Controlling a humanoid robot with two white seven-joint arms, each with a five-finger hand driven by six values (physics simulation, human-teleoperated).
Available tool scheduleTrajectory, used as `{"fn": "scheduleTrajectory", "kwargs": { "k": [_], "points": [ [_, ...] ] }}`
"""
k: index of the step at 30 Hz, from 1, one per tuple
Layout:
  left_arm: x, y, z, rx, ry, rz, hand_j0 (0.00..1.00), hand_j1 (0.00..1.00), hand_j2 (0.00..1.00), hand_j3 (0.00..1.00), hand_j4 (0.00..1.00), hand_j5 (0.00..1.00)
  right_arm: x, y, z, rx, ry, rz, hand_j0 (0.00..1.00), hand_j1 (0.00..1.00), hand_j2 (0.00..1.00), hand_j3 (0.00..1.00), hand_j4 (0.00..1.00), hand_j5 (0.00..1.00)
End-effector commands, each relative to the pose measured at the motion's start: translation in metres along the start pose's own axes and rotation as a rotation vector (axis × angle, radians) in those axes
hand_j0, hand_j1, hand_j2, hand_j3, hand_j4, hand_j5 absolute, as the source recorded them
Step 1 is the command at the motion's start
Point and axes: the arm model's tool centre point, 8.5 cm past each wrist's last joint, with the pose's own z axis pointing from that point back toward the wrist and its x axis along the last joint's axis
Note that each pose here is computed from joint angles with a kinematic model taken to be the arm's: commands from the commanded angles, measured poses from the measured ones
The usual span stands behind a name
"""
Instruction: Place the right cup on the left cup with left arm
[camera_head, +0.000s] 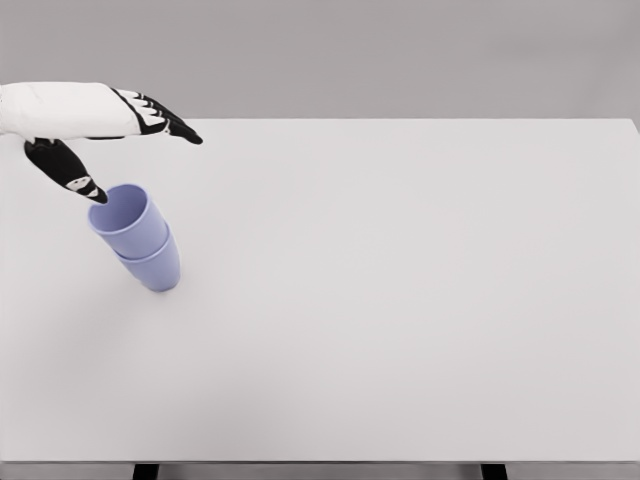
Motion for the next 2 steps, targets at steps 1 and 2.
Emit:
{"fn": "scheduleTrajectory", "kwargs": {
  "k": [1, 2],
  "points": [
    [0.0013, 0.0022, -0.0051, 0.004, -0.01, 0.002, 1.0, 1.0, 1.0, 1.0, 1.0, 1.0, -0.0001, 0.0, 0.0, 0.0, 0.001, 0.0, 1.0, 1.0, 1.0, 1.0, 1.0, 1.0],
    [0.0019, 0.0029, -0.005, 0.005, -0.012, 0.001, 1.0, 1.0, 1.0, 1.0, 1.0, 1.0, -0.0001, 0.0, 0.0, 0.0, 0.001, 0.0, 1.0, 1.0, 1.0, 1.0, 1.0, 1.0]
  ]
}}
